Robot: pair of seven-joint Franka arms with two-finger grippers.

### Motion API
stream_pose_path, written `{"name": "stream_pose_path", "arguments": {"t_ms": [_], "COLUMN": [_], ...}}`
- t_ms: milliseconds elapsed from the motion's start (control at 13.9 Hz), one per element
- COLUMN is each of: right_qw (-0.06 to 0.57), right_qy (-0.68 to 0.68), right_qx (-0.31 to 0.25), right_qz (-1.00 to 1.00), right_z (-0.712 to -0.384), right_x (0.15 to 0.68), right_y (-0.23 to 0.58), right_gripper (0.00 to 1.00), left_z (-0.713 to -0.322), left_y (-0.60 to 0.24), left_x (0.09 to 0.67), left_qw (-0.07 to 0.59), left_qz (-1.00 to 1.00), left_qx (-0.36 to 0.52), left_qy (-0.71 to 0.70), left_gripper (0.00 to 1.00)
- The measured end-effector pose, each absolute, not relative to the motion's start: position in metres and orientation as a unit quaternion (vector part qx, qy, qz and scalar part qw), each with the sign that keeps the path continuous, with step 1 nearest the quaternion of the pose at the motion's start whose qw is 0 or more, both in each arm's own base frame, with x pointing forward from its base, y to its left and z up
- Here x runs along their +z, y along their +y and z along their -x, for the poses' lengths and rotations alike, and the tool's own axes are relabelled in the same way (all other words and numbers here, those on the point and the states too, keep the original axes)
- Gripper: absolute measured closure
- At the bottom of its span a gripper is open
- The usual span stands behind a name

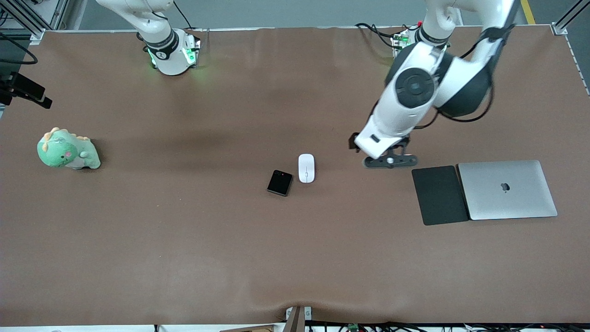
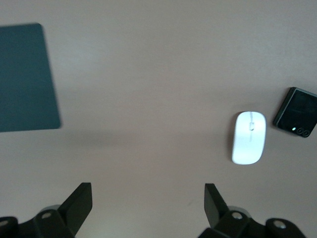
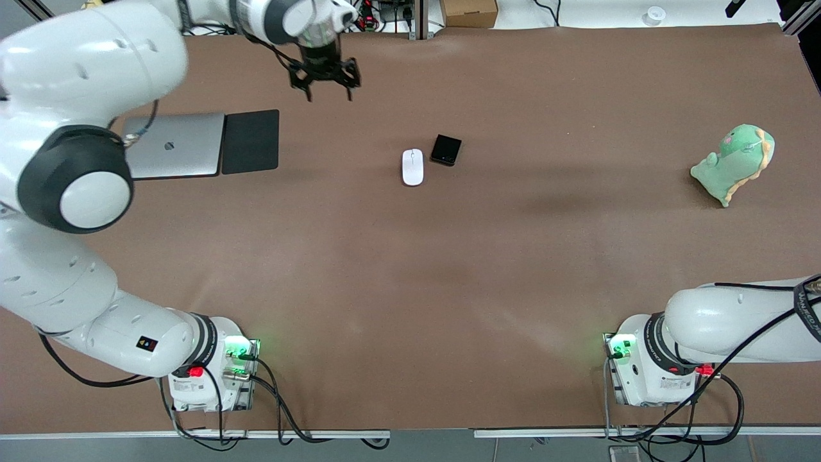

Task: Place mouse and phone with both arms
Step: 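Lower the left gripper over the white mouse and grasp it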

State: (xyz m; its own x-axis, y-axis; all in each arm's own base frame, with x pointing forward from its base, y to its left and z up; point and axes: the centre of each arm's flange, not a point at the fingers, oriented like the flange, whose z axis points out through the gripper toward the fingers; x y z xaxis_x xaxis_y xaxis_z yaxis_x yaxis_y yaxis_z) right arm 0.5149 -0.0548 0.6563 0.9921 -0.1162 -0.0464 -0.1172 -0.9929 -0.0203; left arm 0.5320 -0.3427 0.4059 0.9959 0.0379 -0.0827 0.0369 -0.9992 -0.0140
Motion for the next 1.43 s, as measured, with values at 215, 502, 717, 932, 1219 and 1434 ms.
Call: {"name": "stream_pose_path", "arguments": {"t_ms": [215,502,717,932,1219,1434], "right_qw": [0.012,0.012,0.012,0.012,0.012,0.012], "right_qy": [0.059,0.059,0.059,0.059,0.059,0.059], "right_qx": [0.023,0.022,0.022,0.022,0.022,0.022], "right_qz": [0.998,0.998,0.998,0.998,0.998,0.998], "right_z": [-0.515,-0.515,-0.515,-0.515,-0.515,-0.515], "right_x": [0.656,0.656,0.656,0.656,0.656,0.657], "right_y": [-0.055,-0.055,-0.055,-0.055,-0.055,-0.055], "right_gripper": [0.0,0.0,0.0,0.0,0.0,0.0], "left_z": [-0.525,-0.52,-0.514,-0.507,-0.508,-0.507], "left_y": [-0.382,-0.416,-0.439,-0.465,-0.48,-0.483], "left_x": [0.353,0.3,0.273,0.252,0.228,0.21], "left_qw": [0.0,-0.018,-0.026,-0.028,-0.046,-0.052], "left_qz": [0.999,0.999,0.999,0.998,0.998,0.997], "left_qx": [0.039,0.025,0.025,0.03,0.019,0.016], "left_qy": [-0.028,-0.042,-0.035,-0.044,-0.049,-0.052], "left_gripper": [0.0,0.0,0.0,0.03,0.1,0.1]}}
